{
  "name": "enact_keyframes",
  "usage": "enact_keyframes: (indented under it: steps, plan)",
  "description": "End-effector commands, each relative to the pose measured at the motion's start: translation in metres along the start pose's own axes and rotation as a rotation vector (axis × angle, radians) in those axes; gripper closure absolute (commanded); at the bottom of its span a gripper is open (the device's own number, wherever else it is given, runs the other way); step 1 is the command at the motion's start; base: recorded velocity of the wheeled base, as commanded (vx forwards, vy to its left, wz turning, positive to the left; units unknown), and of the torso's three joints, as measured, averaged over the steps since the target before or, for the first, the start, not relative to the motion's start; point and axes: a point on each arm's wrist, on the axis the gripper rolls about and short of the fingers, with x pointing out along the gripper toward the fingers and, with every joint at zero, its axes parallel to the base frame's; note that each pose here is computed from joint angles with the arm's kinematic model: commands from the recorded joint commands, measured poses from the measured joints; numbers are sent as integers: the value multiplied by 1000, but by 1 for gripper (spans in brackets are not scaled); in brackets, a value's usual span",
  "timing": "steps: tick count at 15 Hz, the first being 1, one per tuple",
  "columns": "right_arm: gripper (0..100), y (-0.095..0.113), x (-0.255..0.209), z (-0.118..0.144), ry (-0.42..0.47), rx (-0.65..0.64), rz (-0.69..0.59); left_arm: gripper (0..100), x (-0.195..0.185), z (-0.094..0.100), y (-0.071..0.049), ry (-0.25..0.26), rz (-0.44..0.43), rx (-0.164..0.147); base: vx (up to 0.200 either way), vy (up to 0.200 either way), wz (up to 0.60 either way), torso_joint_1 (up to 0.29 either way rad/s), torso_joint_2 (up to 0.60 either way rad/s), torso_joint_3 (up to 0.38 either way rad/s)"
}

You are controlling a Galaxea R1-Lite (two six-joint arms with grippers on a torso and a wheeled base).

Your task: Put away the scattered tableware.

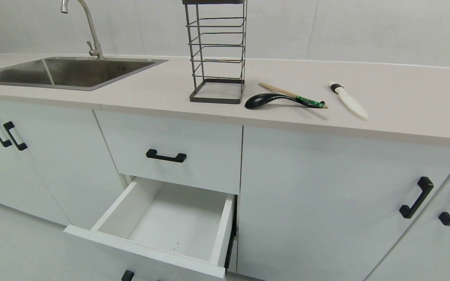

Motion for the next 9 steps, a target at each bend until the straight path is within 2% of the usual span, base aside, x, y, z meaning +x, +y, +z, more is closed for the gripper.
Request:
enact_keyframes:
  steps: [1, 2, 5, 6, 9]
  plan:
    - [100, 0, 0, 0, 1, 0, 0, 0, 0, 0, 0, 1, 6, -9, 0, 0, 0, 0, 0, 0]
    - [100, 0, 0, 0, 1, 0, 0, 0, 0, 0, 0, 1, 13, -37, 0, 0, 0, 61, -139, -90]
    - [100, 0, 0, 0, 1, 0, 0, 0, 0, 0, 1, 4, 28, -46, 0, 0, 0, 116, -253, -229]
    - [100, 0, 0, 0, 2, 0, 0, 0, 0, 0, 1, 7, 57, -69, 0, 0, 0, 168, -373, -276]
    - [100, 0, 0, 0, 1, 0, 0, 0, 0, -1, 1, 8, 53, -80, 0, 0, 0, 80, -522, -271]
